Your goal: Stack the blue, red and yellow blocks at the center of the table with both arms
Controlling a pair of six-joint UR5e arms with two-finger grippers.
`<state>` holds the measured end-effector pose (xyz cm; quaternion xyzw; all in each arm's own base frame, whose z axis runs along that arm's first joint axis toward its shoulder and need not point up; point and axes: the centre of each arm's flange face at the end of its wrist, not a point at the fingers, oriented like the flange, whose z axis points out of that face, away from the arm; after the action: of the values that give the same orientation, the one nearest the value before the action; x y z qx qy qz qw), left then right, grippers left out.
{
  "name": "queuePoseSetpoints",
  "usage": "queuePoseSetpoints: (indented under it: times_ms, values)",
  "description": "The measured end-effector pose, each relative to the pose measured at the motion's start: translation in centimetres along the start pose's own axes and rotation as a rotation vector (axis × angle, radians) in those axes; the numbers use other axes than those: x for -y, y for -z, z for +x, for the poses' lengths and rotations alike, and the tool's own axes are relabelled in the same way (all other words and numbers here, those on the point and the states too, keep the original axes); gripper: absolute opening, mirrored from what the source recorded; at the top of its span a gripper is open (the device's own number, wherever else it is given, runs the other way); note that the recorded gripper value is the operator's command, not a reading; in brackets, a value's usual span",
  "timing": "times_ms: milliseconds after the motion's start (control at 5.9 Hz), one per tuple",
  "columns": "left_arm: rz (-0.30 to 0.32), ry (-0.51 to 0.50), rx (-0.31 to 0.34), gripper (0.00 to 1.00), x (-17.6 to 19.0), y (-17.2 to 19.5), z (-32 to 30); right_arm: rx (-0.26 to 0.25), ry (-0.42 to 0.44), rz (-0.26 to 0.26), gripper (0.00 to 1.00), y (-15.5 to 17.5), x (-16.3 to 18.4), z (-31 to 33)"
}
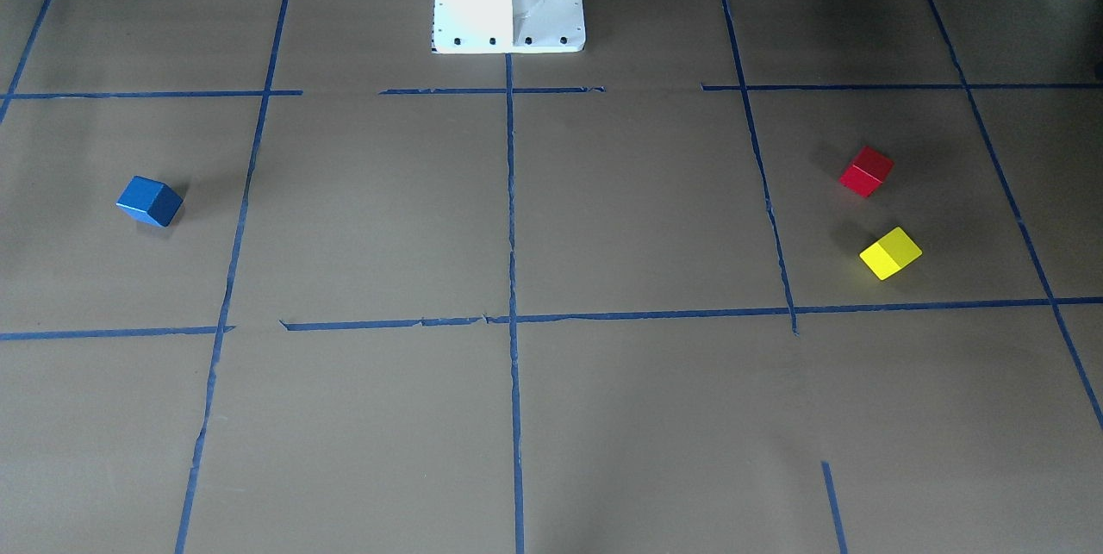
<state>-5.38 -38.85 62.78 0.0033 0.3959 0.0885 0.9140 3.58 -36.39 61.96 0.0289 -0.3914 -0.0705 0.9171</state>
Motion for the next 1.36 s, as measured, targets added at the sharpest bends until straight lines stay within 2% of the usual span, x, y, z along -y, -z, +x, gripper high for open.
queuePoseSetpoints:
  times_ms: [339,678,847,1186,1356]
  values:
    - [0.006,-0.001,-0.002,1.0,-0.1,0.2,0.2,0.013,0.016,0.016,1.0,0.4,0.3,-0.6]
    - [-0.005,0.011,-0.012,1.0,-0.9,-0.3,-0.2,0.066,0.102,0.042,1.0,-0.1,1.2,-2.7]
    - [-0.01,0.014,-0.014,1.0,-1.1,-0.6,-0.4,0.081,0.114,0.043,1.0,-0.7,2.1,-4.2]
    - [-0.008,0.013,-0.015,1.0,-1.2,-0.5,-0.3,0.104,-0.005,0.027,1.0,-2.9,6.4,-11.5]
    - [-0.006,0.013,-0.015,1.0,-1.2,-0.4,-0.2,0.096,-0.092,0.043,1.0,-4.7,7.6,-15.7]
